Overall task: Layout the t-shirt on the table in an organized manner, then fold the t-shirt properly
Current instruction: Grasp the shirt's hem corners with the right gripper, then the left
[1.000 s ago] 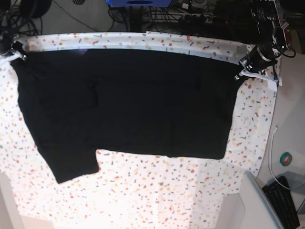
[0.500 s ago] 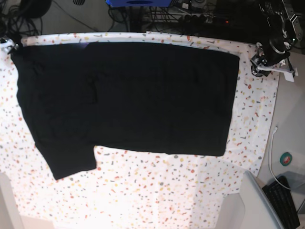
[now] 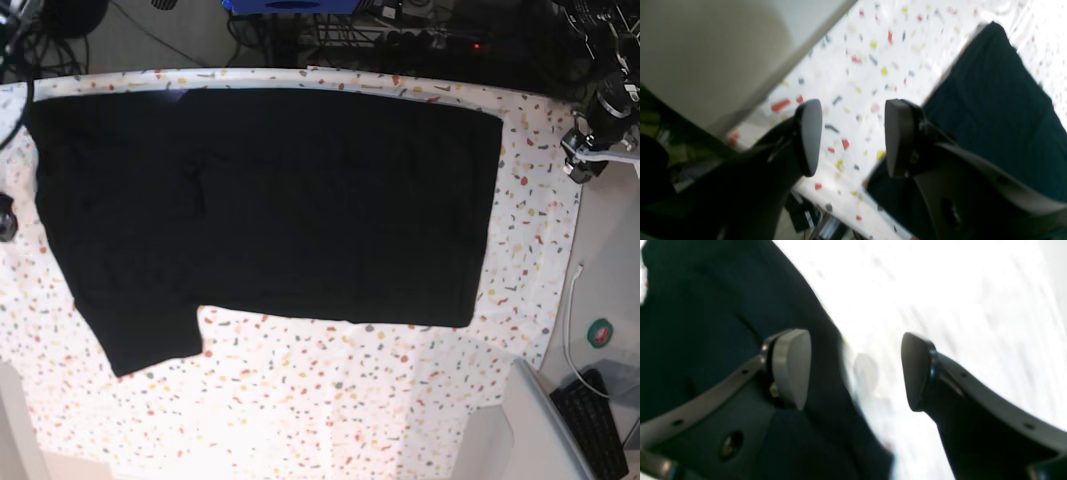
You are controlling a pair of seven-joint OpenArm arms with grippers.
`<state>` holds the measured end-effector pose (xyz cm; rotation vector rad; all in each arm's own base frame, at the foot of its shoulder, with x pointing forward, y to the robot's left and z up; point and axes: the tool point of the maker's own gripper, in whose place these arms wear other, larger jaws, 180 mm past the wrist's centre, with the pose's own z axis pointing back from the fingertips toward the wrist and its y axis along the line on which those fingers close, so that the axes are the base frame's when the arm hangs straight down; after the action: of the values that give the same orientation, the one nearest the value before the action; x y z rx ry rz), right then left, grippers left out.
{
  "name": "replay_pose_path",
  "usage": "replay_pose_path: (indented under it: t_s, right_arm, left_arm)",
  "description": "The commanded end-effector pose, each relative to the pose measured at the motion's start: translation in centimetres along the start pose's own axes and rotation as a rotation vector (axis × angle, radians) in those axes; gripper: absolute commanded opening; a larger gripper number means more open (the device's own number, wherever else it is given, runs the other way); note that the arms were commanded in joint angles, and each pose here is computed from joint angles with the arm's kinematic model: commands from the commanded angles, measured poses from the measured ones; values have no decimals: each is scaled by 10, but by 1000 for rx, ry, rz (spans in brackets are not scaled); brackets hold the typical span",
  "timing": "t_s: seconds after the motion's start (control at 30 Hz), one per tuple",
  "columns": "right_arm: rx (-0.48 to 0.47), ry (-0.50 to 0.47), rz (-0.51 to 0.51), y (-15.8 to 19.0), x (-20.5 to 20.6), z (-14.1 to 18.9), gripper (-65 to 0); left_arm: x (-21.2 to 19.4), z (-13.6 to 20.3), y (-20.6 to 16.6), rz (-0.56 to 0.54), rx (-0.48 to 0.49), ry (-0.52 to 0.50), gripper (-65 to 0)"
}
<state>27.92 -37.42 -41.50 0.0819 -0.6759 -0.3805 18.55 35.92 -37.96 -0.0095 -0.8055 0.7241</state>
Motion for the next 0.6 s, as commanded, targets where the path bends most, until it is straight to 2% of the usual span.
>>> replay_pose_path:
  t_s: [0.0,0.1,0.2,0.33,0.5,0.57]
  right_arm:
    - [5,-48,42,7,29,-7,-245]
    - [7,-18,135,28,38,-45,-242]
    - [0,37,183,38,27,-72,-245]
    - [-14,62,155,32,8,-88,-245]
    - [-15,94,141,27,-13,-90,-251]
    - [0,106,134,34,-23,-93,-324]
  left_arm:
    - [17,3,-2,-19,-8,-51,-360]
    - [18,4,2,-17,1,-55,-362]
    - [13,5,9,-21,17,-38,-362]
    - [12,4,18,-27,33,-24,-362]
    - [4,1,25,-13,47,0,-362]
    - [4,0,23,-14,44,0,-362]
